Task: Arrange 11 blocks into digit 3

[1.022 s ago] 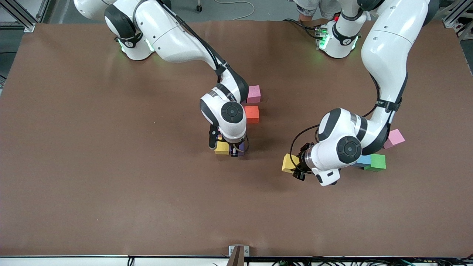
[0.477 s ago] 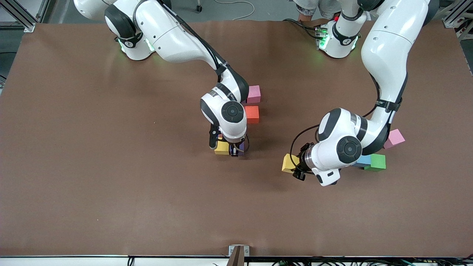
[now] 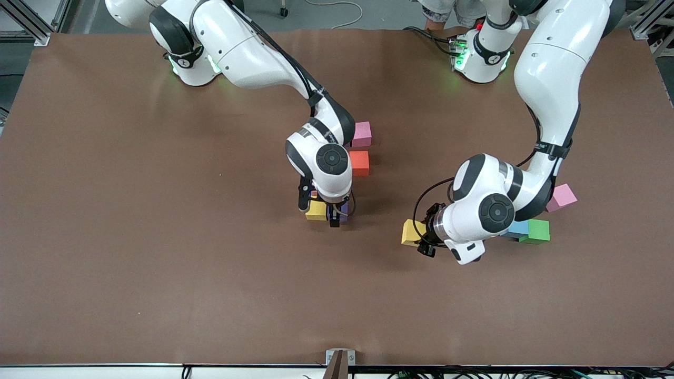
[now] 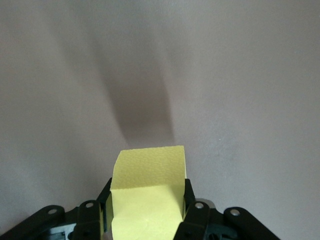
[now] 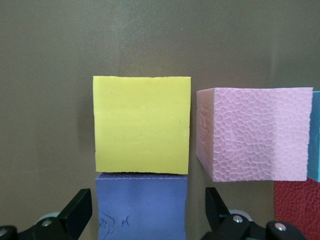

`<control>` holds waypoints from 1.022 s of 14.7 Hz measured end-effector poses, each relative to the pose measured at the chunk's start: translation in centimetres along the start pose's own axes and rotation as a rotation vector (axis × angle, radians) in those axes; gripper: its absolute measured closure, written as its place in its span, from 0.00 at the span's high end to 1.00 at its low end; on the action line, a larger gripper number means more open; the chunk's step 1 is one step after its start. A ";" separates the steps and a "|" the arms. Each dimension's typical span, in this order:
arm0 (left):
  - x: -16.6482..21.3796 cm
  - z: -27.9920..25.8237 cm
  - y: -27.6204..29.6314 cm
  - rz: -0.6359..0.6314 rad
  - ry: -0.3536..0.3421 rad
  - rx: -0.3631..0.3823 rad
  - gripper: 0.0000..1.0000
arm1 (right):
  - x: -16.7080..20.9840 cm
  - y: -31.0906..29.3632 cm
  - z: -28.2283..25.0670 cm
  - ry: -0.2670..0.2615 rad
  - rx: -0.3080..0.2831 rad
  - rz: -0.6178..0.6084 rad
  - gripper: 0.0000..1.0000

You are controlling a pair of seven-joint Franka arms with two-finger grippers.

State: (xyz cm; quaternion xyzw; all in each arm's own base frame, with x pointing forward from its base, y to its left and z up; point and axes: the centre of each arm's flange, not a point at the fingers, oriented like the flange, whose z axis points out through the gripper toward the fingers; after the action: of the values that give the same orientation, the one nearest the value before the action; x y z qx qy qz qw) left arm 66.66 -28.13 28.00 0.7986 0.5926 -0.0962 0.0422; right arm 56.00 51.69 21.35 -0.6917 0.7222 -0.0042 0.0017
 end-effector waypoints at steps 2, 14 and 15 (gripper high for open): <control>-1.2 0.3 -0.2 -0.023 0.001 0.005 0.54 | -0.1 -0.1 -0.8 0.008 -0.009 -0.001 1.00; -10.6 3.7 -1.5 -0.261 0.007 -0.004 0.54 | 3.2 -2.9 -10.3 0.005 -0.020 -0.472 1.00; -11.3 4.3 -1.6 -0.262 0.002 -0.013 0.54 | 4.0 -3.5 -10.3 0.007 -0.023 -0.531 1.00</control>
State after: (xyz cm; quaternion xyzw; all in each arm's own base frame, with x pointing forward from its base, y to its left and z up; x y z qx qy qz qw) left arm 61.57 -39.05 26.20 0.7141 0.6925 -0.0962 0.0341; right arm 59.25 47.56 31.70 -0.8569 0.5153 0.0013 -0.0098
